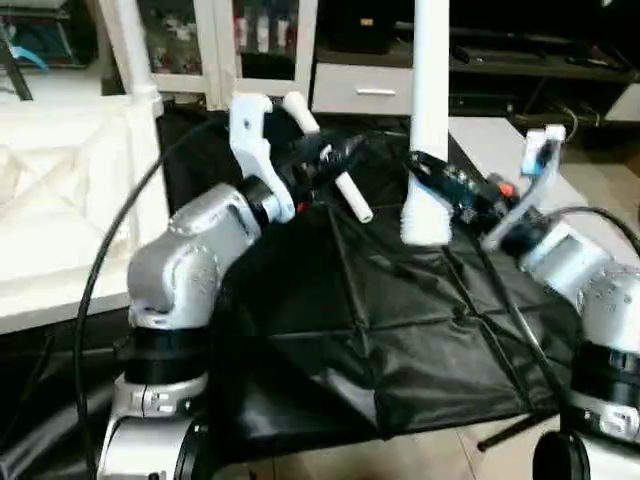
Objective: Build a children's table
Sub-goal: Pick table leg
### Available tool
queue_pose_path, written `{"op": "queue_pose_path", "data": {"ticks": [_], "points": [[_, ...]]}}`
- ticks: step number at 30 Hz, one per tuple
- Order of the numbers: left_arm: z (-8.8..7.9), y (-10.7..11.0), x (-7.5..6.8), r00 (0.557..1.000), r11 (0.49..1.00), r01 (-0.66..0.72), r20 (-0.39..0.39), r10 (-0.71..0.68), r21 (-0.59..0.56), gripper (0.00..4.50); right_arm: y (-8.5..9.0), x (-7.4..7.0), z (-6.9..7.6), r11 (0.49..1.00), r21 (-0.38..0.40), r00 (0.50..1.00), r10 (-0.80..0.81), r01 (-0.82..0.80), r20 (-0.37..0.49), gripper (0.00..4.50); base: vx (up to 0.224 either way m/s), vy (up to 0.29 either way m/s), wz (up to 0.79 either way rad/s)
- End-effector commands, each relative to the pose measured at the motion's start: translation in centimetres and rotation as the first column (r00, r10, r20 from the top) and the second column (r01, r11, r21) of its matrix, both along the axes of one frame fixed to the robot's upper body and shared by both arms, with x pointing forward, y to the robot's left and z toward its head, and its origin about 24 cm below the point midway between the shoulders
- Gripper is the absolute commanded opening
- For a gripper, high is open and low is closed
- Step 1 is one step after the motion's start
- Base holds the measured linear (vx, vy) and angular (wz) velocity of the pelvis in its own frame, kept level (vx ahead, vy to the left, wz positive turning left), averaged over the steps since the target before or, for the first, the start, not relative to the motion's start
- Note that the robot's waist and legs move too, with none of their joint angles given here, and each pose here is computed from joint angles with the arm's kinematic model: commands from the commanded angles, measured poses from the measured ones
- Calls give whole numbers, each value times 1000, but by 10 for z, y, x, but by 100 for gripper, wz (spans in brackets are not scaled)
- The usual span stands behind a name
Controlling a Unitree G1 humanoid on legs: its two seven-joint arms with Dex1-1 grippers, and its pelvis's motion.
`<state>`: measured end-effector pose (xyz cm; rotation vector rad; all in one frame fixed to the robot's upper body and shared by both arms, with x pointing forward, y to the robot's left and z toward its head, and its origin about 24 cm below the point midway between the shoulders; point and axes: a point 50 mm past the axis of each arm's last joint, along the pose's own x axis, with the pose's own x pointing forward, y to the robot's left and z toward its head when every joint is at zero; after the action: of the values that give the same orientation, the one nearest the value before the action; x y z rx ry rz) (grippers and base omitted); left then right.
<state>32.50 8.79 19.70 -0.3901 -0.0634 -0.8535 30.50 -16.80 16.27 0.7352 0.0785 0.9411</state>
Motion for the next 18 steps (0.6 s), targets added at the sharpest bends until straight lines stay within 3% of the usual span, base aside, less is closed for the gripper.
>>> {"op": "queue_pose_path", "data": {"ticks": [1,7,10,18], "points": [[11,-9,-4,998,997,59,9,-58,-43,358,-2,-7,10,999,13,998,33,-34,48,186,0,0,0],[16,-14,-7,993,990,115,-6,-116,-87,402,3,-13,9,997,-2,996,81,-81,33,186,0,0,0],[18,-19,-7,985,980,165,-29,-169,-111,435,11,-21,5,985,-81,987,157,-153,42,186,0,0,0],[11,-26,-2,968,969,233,-79,-239,-77,440,24,-34,-3,947,-192,963,267,-258,23,186,0,0,0]]}}
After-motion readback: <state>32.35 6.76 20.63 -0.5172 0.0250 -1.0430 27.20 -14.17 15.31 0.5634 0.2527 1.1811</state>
